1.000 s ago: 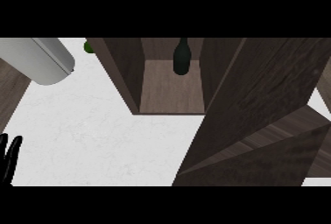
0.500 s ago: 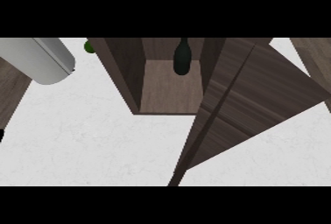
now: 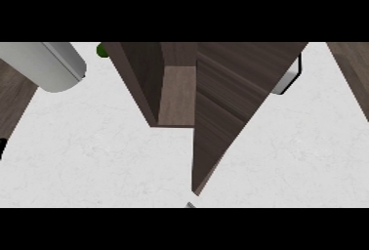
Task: Pick up the wine, place it into the cabinet and close the cabinet
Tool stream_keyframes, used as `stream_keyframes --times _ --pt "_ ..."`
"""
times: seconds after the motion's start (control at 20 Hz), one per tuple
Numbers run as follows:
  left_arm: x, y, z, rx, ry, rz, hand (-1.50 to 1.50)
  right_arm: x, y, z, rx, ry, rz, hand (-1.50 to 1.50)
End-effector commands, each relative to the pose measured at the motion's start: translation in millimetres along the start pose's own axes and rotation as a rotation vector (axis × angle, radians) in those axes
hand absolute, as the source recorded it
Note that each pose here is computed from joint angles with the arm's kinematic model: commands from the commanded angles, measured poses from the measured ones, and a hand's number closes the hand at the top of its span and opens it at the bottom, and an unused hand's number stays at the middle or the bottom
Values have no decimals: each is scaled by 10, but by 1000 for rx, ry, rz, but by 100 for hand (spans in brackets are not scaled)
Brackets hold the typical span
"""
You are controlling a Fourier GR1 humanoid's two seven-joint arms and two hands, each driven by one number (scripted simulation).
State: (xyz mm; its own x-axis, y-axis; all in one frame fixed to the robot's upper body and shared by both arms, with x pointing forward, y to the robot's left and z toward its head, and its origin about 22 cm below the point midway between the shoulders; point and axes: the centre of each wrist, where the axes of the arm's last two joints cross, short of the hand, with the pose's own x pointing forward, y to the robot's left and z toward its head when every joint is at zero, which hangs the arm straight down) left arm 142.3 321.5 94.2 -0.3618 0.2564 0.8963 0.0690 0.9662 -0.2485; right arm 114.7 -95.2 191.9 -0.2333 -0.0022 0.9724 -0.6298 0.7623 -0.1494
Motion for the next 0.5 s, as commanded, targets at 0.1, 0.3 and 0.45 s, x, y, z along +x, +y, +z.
stream_keyframes --times 0.1,0.3,0.45 --pt "33 96 -88 3 -24 7 -150 105 263 -454 68 -46 -76 150" --pt "-7 -35 -160 -15 16 28 -150 206 218 -670 82 -57 -92 150" --pt "-81 -17 -103 -7 1 18 -150 195 175 -1021 37 -71 -71 150"
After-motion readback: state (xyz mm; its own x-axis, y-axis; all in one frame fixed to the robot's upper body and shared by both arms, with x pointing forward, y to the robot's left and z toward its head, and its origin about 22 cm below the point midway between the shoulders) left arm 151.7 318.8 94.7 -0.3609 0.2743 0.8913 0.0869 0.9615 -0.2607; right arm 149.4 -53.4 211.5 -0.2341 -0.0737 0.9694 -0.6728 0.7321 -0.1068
